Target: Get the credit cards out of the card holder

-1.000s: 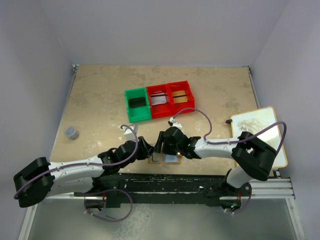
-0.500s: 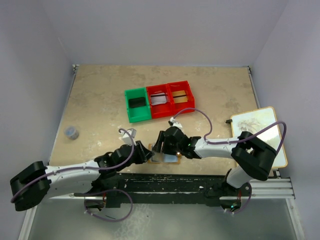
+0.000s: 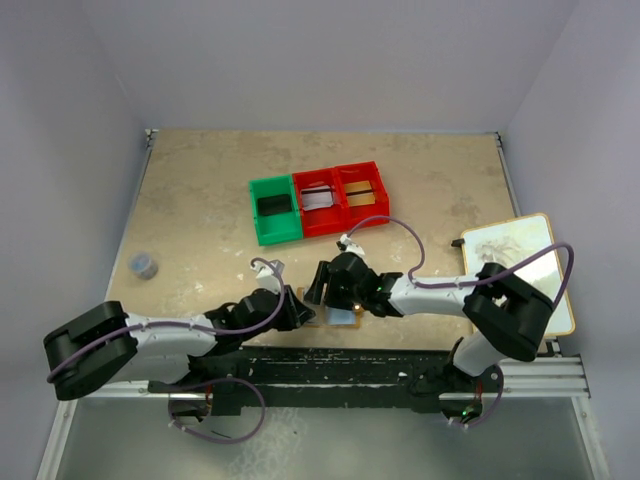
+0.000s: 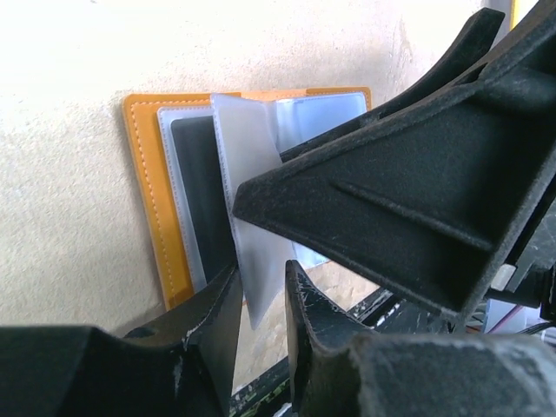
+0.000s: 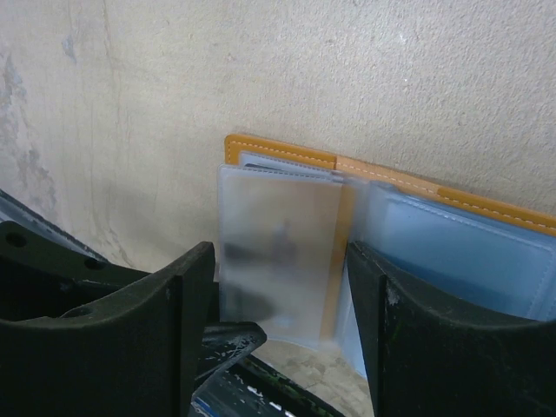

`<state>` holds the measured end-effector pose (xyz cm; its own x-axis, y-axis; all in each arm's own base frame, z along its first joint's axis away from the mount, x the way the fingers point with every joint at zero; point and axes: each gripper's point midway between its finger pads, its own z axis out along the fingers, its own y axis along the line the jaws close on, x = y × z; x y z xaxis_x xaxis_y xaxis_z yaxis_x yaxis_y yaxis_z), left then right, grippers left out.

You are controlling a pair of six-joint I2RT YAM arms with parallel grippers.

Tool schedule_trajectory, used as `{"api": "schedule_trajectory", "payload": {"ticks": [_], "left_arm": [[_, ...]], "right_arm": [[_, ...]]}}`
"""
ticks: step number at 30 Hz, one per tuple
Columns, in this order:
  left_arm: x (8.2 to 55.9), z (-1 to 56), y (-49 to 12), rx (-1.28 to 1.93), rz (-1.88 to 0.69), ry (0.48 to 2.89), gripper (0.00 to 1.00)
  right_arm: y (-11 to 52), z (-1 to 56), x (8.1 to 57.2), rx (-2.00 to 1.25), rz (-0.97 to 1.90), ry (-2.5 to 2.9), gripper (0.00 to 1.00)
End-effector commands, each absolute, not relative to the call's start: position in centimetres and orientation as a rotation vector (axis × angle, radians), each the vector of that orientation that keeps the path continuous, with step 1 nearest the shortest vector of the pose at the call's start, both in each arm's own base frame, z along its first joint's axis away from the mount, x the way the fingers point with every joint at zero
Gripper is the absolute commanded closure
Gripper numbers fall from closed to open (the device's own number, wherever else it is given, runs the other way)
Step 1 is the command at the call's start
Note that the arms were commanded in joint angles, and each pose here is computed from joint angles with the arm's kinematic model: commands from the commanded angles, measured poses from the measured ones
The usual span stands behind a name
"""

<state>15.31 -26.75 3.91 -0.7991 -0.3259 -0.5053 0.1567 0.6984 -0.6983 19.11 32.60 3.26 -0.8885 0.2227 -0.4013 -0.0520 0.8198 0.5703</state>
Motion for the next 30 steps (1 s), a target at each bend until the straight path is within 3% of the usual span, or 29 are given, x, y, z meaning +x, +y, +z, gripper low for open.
{"api": "schedule_trajectory", "payload": {"ticks": [1, 4, 13, 23, 30], "left_arm": [[16.3, 6.4, -29.0, -0.080, -1.087, 2.217, 0.79], [16.2, 6.3, -29.5, -0.063, -1.103, 2.222, 0.80], [16.5, 7.4, -30.6, -0.037, -1.130, 2.201, 0.80], [15.1, 8.7, -36.1, 0.159, -1.229, 2.217, 0.77], [14.6, 8.8, -39.0, 0.233, -1.226, 2.218, 0.69]], "right_arm": [[31.1, 2.5, 18.4, 0.123, 0.749, 2.588, 0.32], [31.2, 3.6, 18.6, 0.118, 0.772, 2.568, 0.26], [28.5, 7.5, 20.1, 0.256, 0.698, 2.463, 0.22], [18.9, 8.1, 19.3, 0.598, 0.413, 2.368, 0.20], [16.2, 9.3, 18.1, 0.677, 0.567, 2.251, 0.20]]}}
